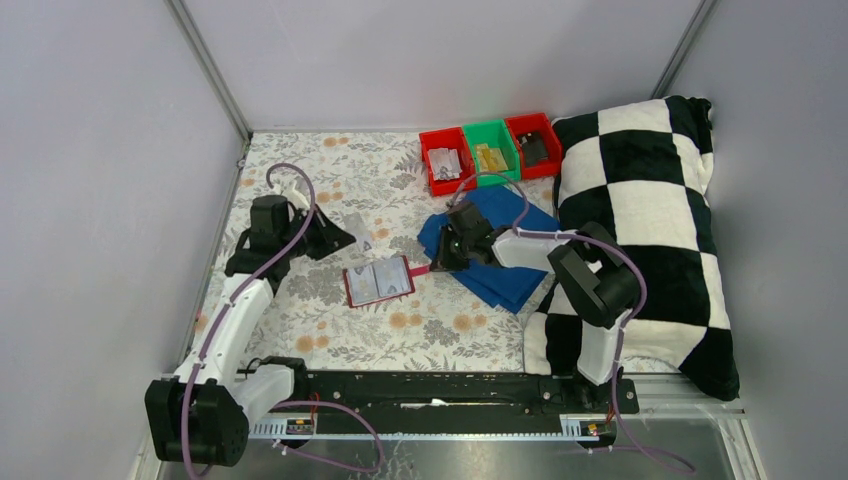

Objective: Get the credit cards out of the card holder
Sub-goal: Remove the credit card from the card holder, then place the credit card in the storage box.

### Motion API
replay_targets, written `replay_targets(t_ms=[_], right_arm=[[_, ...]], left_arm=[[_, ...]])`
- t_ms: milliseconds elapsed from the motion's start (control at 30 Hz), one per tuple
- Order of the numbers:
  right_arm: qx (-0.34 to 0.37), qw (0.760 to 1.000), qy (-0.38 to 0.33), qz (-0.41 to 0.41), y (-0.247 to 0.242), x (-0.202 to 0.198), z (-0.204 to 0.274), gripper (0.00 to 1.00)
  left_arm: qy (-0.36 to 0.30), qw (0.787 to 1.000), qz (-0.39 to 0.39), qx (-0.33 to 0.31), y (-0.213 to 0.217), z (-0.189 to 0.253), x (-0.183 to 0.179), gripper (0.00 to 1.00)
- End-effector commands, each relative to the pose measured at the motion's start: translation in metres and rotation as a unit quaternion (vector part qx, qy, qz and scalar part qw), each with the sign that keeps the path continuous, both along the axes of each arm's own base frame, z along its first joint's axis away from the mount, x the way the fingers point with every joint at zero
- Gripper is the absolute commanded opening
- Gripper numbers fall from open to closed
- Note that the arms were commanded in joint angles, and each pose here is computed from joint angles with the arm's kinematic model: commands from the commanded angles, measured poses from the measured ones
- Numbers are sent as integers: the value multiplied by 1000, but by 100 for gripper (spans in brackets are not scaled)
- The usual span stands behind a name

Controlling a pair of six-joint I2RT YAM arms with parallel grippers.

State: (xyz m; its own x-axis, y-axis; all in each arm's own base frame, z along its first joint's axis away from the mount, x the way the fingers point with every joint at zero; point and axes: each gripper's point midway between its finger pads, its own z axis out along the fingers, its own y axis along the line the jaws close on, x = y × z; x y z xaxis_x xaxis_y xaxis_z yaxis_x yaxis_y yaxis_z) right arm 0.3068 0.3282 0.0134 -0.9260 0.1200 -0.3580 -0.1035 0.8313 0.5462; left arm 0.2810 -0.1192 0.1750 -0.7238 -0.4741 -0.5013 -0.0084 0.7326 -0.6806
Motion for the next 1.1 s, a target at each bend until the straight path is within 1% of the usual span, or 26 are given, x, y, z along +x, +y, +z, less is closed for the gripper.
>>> replay_targets(t_ms=[0,33,67,100,133,200,267,333,367,433,533,633,767,833,1000,1067], right_arm=[[14,999,-29,12,-8,-9,42,35],[15,999,-45,10,-11,-8,53,49],[6,999,-50,7,-17,-10,60,58],[7,998,-66,5,-20,-8,70,62],[12,996,-83,11,-21,-6,82,63],[41,993,-105,30,-24,3,110,64],[114,985,-119,59,-18,10,148,64],[204,965,-133,102,-7,5,189,65],[245,952,-139,123,-1,0,208,67],[301,932,-139,145,7,-10,234,71],[372,902,-152,160,11,-22,261,74],[393,888,-151,184,16,-26,264,76],[466,843,-142,228,21,-39,284,77],[485,831,-136,238,25,-40,288,77],[486,827,-122,253,45,-42,282,77],[491,822,-123,261,52,-45,281,76]], left_arm=[[-89,990,-104,-42,-29,46,4,0],[-97,987,-116,-50,-33,50,2,0],[-105,984,-130,-58,-38,53,0,0],[-113,981,-144,-66,-42,57,-3,0],[-122,978,-155,-74,-45,60,-6,0],[-136,970,-180,-96,-52,70,-13,0],[-156,959,-208,-117,-59,84,-22,0],[-169,950,-228,-130,-63,94,-28,0],[-172,946,-239,-136,-65,97,-31,0],[-174,940,-257,-143,-67,101,-36,0],[-172,937,-267,-145,-68,102,-36,0],[-168,936,-270,-149,-69,101,-36,0],[-172,934,-274,-154,-70,104,-35,0],[-171,933,-273,-157,-70,104,-36,0],[-168,935,-268,-161,-70,102,-34,0],[-169,936,-265,-160,-70,102,-33,0]])
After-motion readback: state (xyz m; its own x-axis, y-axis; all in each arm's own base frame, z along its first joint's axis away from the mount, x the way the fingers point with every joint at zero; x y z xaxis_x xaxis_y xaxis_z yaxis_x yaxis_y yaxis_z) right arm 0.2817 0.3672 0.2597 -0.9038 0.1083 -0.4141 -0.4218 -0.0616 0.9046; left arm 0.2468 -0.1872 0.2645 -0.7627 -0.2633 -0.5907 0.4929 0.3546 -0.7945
